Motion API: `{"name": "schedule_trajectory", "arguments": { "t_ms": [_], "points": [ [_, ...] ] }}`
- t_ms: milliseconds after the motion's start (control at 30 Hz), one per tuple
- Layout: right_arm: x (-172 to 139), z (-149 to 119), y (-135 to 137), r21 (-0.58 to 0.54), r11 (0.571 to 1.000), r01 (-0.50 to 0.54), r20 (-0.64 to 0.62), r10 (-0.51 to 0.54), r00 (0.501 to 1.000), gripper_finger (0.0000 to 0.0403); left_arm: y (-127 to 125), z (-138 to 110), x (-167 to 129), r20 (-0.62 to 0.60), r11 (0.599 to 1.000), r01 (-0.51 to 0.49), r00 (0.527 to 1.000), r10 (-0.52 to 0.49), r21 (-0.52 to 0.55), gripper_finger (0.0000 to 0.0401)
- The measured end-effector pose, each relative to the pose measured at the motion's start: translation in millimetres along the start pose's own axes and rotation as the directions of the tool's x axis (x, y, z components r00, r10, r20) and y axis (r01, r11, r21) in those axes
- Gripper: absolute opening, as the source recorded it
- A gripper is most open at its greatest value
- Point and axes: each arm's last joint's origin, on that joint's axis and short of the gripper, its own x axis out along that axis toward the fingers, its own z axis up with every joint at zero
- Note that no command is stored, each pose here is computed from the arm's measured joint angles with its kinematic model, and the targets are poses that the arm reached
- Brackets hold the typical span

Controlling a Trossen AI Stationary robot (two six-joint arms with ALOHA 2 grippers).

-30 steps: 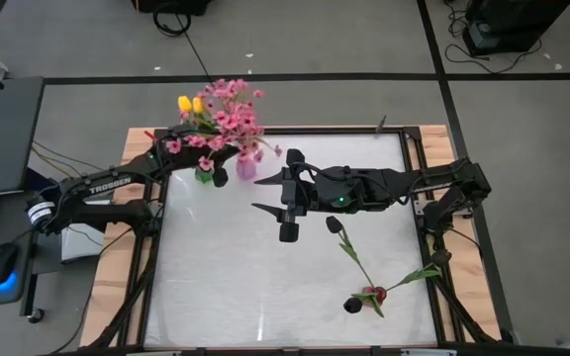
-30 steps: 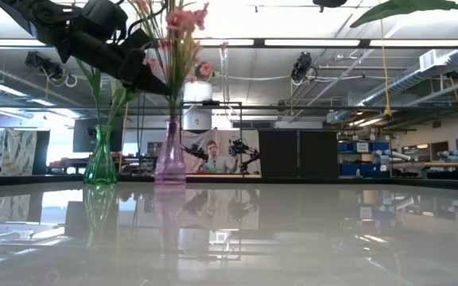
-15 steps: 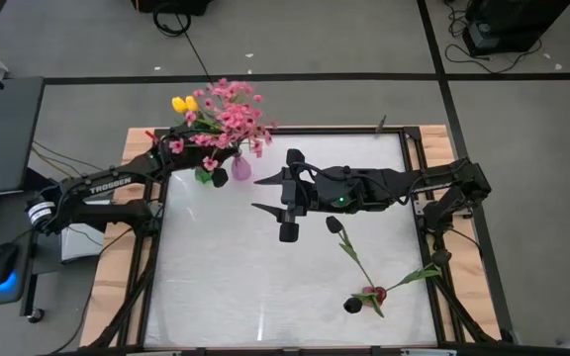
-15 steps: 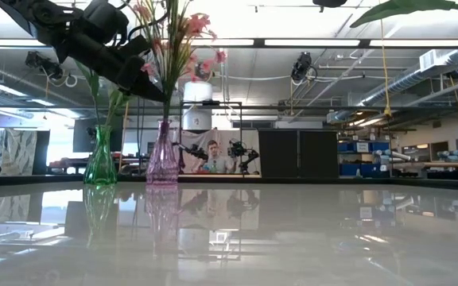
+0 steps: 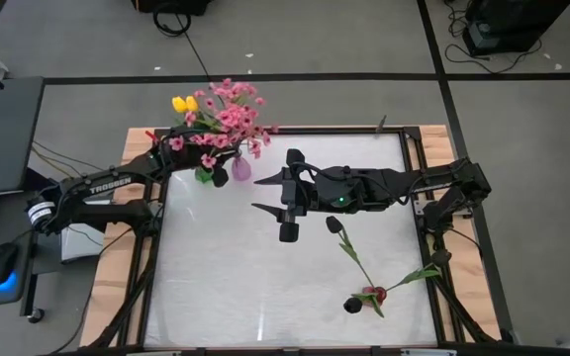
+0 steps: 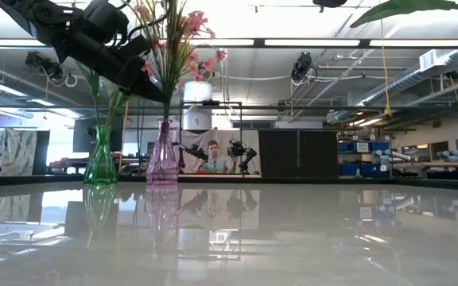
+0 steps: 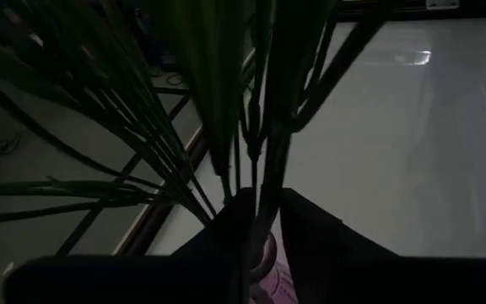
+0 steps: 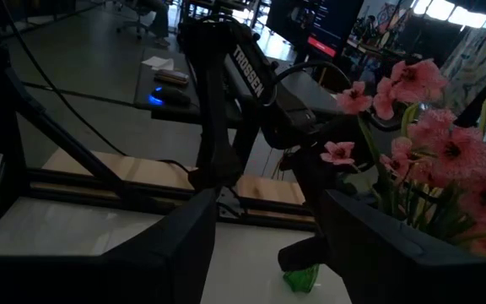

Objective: Sort flowers into vase by color
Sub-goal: Put the pink flowers into the purple vase

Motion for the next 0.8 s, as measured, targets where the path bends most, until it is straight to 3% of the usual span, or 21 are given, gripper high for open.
{"name": "schedule_trajectory", "arguments": {
  "t_ms": [267, 800],
  "points": [
    [0.0, 0.0, 0.1, 0.0, 1.0, 0.0, 0.0, 0.0, 1.0, 0.0226, 1.7, 0.0, -0.6, -0.012, 0.998, -0.059, 0.998, 0.059, 0.001, 0.0109],
    [0.0, 0.0, 0.1, 0.0, 1.0, -0.001, 0.0, 0.001, 1.0, 0.0226, 2.3, 4.7, -5.6, 0.003, 0.997, -0.058, 0.998, 0.058, -0.045, 0.0124]
  ]
}}
